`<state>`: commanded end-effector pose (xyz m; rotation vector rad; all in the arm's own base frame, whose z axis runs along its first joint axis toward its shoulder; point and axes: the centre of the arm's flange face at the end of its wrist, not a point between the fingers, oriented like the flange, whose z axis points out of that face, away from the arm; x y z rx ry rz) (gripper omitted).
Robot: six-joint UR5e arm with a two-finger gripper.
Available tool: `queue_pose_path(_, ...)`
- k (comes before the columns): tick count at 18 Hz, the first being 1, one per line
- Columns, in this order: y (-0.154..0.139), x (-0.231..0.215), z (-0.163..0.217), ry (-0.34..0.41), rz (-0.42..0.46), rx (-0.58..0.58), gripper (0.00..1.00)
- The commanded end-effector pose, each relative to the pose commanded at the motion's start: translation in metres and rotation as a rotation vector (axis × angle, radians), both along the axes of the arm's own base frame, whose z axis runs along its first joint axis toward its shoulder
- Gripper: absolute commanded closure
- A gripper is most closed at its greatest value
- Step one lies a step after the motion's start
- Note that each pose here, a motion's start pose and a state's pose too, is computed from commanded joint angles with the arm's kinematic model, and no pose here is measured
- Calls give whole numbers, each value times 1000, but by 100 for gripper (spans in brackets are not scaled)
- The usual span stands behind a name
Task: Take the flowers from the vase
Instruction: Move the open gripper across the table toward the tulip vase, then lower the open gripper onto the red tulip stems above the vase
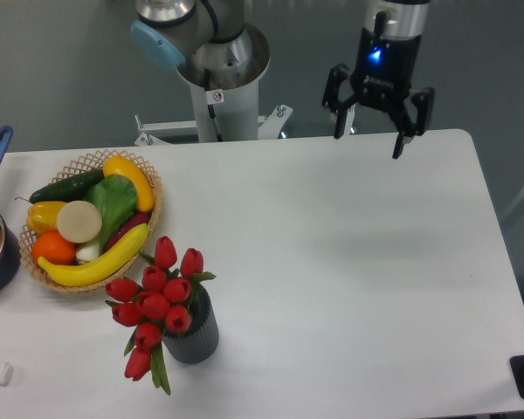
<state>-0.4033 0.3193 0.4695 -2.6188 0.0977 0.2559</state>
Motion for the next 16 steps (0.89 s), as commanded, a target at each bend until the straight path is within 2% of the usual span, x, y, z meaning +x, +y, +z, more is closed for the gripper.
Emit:
queue_pose_path(5,21,5,-8,-28,-36,6,0)
queue_pose_path(7,38,18,-15,-63,-83,46,0)
queue_pose_path(9,52,34,-14,-100,-84,72,0)
queue_pose_path(13,61,52,-3,-109,-110,119,0)
queue_pose_path(16,69,63,-10,-156,-164,192,0)
